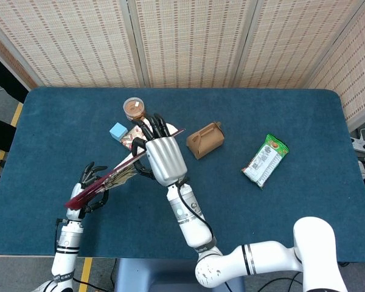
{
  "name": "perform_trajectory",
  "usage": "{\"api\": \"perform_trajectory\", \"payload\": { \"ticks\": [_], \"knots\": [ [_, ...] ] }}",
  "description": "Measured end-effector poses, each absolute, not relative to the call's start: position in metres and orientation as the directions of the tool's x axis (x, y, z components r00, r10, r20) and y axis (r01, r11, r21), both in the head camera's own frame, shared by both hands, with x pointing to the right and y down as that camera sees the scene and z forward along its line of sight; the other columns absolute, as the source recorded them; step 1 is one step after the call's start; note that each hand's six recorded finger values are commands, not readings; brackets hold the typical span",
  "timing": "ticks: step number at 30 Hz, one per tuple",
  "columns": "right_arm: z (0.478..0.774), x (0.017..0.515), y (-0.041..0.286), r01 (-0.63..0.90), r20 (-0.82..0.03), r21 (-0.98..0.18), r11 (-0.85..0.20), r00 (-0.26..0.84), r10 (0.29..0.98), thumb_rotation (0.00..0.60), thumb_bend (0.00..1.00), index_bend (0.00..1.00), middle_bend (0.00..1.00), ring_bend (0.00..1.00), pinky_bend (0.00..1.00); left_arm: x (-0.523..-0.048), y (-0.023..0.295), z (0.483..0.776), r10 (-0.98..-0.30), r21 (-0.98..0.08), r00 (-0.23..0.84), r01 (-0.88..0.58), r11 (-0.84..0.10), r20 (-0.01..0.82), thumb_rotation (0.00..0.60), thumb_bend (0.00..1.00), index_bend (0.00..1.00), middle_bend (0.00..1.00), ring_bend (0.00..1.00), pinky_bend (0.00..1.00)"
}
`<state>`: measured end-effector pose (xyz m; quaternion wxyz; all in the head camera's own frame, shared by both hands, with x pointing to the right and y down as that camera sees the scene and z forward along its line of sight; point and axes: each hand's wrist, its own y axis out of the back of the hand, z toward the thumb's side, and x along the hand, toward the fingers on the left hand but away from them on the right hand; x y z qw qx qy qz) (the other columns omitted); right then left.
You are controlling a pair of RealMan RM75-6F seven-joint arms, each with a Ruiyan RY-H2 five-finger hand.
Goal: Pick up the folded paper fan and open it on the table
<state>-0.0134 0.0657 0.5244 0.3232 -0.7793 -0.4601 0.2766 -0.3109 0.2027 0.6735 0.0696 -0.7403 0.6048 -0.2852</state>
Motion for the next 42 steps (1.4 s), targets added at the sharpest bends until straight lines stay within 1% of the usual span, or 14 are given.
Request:
{"api": "perform_trajectory", "payload": {
  "ticks": [2, 6, 8, 12, 16, 18, 26, 29, 33, 36, 38, 41, 42],
  "knots": [
    [0.520, -0.004, 0.066, 0.535, -0.121, -0.765, -0.360, 0.430, 0.895, 0.600, 0.61, 0.76, 0.14, 0.00, 0.00, -0.315, 0.200, 0.676, -0.938, -0.476, 0.100, -0.841, -0.258, 0.332, 0.600, 0.68, 0.78, 0.22, 0.00, 0.05],
    [0.514, 0.016, 0.069, 0.511, -0.100, -0.787, -0.346, 0.448, 0.889, 0.600, 0.61, 0.76, 0.14, 0.00, 0.00, -0.325, 0.194, 0.681, -0.943, -0.545, 0.096, -0.795, -0.266, 0.320, 0.600, 0.64, 0.70, 0.22, 0.00, 0.04],
    [0.513, 0.028, 0.073, 0.497, -0.090, -0.799, -0.338, 0.458, 0.885, 0.600, 0.61, 0.76, 0.14, 0.00, 0.00, -0.330, 0.192, 0.683, -0.944, -0.572, 0.100, -0.773, -0.273, 0.315, 0.600, 0.62, 0.67, 0.22, 0.00, 0.04],
    [0.515, 0.050, 0.083, 0.477, -0.077, -0.815, -0.328, 0.472, 0.878, 0.600, 0.61, 0.76, 0.15, 0.00, 0.00, -0.342, 0.188, 0.687, -0.946, -0.618, 0.108, -0.733, -0.283, 0.305, 0.600, 0.61, 0.64, 0.22, 0.00, 0.04],
    [0.521, 0.071, 0.096, 0.472, -0.070, -0.820, -0.322, 0.476, 0.876, 0.600, 0.61, 0.76, 0.16, 0.00, 0.00, -0.350, 0.188, 0.690, -0.947, -0.639, 0.107, -0.715, -0.285, 0.303, 0.600, 0.60, 0.61, 0.22, 0.00, 0.03],
    [0.524, 0.082, 0.103, 0.476, -0.066, -0.820, -0.318, 0.474, 0.878, 0.600, 0.61, 0.76, 0.16, 0.00, 0.00, -0.353, 0.188, 0.692, -0.948, -0.646, 0.103, -0.709, -0.283, 0.303, 0.600, 0.59, 0.58, 0.22, 0.00, 0.03],
    [0.545, 0.117, 0.124, 0.484, -0.058, -0.826, -0.290, 0.440, 0.896, 0.600, 0.61, 0.75, 0.16, 0.00, 0.00, -0.366, 0.188, 0.700, -0.947, -0.666, 0.086, -0.692, -0.279, 0.308, 0.600, 0.57, 0.39, 0.21, 0.00, 0.03],
    [0.556, 0.123, 0.132, 0.505, -0.065, -0.811, -0.294, 0.422, 0.904, 0.600, 0.61, 0.75, 0.17, 0.00, 0.00, -0.370, 0.189, 0.704, -0.947, -0.669, 0.078, -0.690, -0.277, 0.312, 0.600, 0.57, 0.36, 0.20, 0.00, 0.03],
    [0.573, 0.131, 0.145, 0.514, -0.099, -0.797, -0.318, 0.408, 0.907, 0.600, 0.61, 0.75, 0.17, 0.00, 0.00, -0.377, 0.190, 0.708, -0.946, -0.685, 0.071, -0.673, -0.279, 0.316, 0.600, 0.56, 0.34, 0.20, 0.00, 0.03],
    [0.582, 0.137, 0.156, 0.505, -0.117, -0.797, -0.331, 0.409, 0.905, 0.600, 0.61, 0.75, 0.17, 0.00, 0.00, -0.382, 0.190, 0.710, -0.946, -0.702, 0.068, -0.655, -0.281, 0.315, 0.600, 0.56, 0.30, 0.19, 0.00, 0.03],
    [0.588, 0.143, 0.165, 0.489, -0.126, -0.805, -0.337, 0.414, 0.902, 0.600, 0.61, 0.73, 0.17, 0.00, 0.00, -0.386, 0.191, 0.712, -0.946, -0.713, 0.068, -0.641, -0.285, 0.317, 0.600, 0.56, 0.25, 0.17, 0.00, 0.02],
    [0.595, 0.149, 0.175, 0.463, -0.135, -0.818, -0.342, 0.423, 0.896, 0.600, 0.61, 0.66, 0.17, 0.00, 0.00, -0.390, 0.192, 0.717, -0.941, -0.729, 0.068, -0.614, -0.302, 0.333, 0.600, 0.55, 0.17, 0.15, 0.00, 0.01],
    [0.598, 0.151, 0.178, 0.453, -0.140, -0.822, -0.346, 0.427, 0.893, 0.600, 0.61, 0.62, 0.17, 0.00, 0.00, -0.392, 0.193, 0.720, -0.937, -0.734, 0.067, -0.603, -0.312, 0.343, 0.600, 0.55, 0.16, 0.14, 0.00, 0.01]
  ]
}}
